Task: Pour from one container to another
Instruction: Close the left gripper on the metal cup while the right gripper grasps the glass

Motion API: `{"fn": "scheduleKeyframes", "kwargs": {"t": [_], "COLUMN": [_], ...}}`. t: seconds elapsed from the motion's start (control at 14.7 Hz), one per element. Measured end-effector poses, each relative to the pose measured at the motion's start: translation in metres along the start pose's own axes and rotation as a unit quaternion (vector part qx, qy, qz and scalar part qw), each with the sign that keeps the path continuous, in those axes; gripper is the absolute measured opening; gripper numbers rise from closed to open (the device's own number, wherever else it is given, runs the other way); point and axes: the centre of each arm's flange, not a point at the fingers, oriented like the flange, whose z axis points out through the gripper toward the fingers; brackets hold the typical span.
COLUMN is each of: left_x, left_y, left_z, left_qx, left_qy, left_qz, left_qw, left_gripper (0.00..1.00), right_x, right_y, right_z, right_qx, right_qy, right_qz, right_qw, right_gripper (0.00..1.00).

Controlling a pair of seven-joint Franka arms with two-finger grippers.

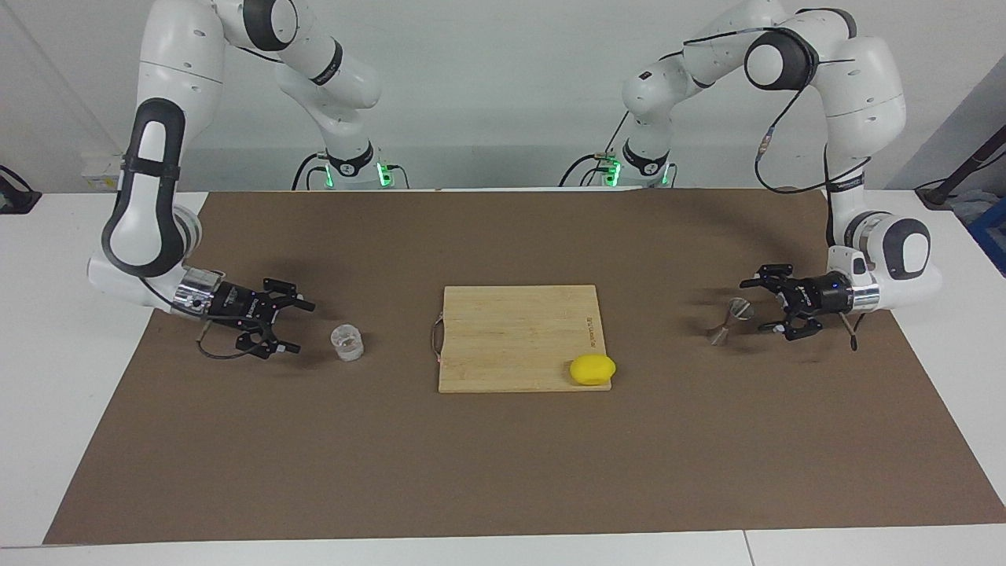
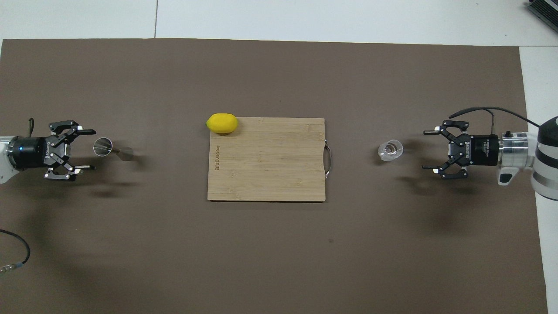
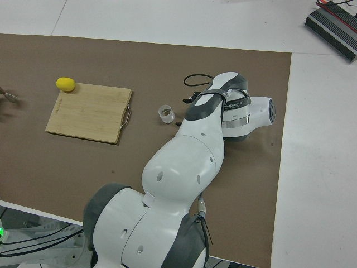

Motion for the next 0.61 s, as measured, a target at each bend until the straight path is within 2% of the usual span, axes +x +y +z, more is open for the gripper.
{"fn": "scheduleKeyframes", "kwargs": {"t": [0.34, 0.61], "left_x": [-0.007, -0.011], "left_y": [0.003, 0.004], "left_z": [0.012, 0.021], "left_qx": [-0.001, -0.004], "left_qy": [0.016, 0.022], "left_qz": [0.008, 0.008], "left_qw": [1.000, 1.000], "left_gripper": [1.00, 0.98], "right_x": [0.024, 0.030], "right_y": [0.002, -0.005], "right_z": [0.020, 0.046], "right_qx": [-0.002, -0.016], "right_qy": [-0.029, -0.050], "right_qz": [0.028, 0.033], "right_qw": [0.999, 0.998], "right_gripper": [1.00, 1.00]}}
